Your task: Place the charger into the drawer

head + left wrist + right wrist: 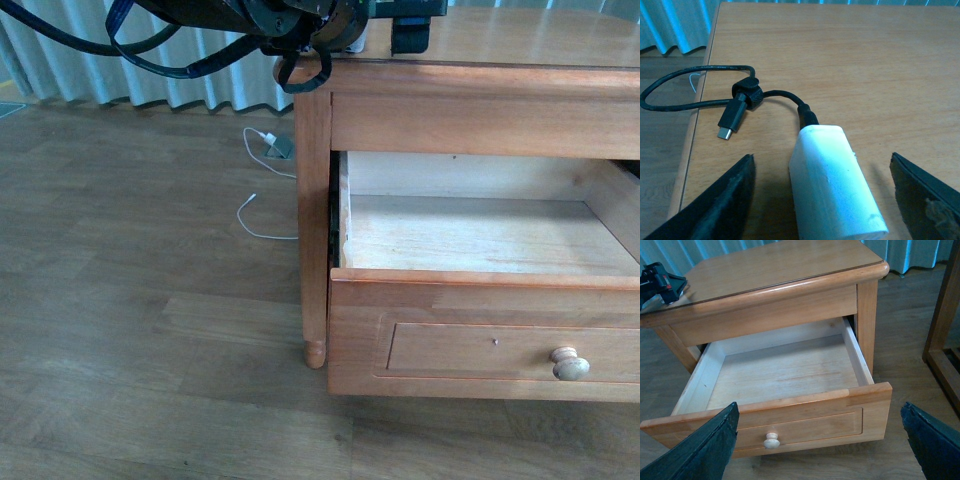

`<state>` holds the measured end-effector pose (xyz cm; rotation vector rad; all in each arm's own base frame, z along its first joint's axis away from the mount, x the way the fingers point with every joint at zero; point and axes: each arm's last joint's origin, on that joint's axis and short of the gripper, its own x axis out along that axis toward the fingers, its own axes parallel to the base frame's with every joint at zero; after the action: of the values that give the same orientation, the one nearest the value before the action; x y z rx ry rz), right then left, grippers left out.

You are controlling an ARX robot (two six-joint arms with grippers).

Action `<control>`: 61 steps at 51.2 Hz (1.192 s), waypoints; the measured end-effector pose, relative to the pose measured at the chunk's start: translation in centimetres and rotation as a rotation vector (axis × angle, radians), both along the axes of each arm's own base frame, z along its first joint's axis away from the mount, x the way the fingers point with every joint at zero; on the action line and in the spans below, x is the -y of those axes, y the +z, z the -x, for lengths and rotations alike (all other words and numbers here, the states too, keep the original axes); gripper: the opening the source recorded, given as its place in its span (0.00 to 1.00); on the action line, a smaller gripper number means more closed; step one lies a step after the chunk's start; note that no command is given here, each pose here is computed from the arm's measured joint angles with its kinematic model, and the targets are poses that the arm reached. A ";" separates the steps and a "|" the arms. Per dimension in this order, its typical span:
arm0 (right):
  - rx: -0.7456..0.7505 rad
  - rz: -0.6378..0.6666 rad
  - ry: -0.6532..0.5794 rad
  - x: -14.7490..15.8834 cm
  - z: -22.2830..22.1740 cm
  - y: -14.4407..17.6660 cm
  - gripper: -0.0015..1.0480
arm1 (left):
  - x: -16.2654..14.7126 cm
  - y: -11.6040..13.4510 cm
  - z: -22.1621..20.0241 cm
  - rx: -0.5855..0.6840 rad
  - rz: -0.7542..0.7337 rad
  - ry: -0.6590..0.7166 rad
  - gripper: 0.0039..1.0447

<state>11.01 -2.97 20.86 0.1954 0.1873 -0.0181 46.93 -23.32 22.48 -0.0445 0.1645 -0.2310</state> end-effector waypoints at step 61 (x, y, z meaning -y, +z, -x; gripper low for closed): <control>0.000 0.000 0.000 0.0 0.0 0.0 0.92 | -3.1 2.7 14.5 0.045 -0.047 -0.349 0.22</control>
<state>11.01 -2.97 20.86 0.1954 0.1873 -0.0181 32.42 -20.23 25.20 0.0370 0.1324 -0.5759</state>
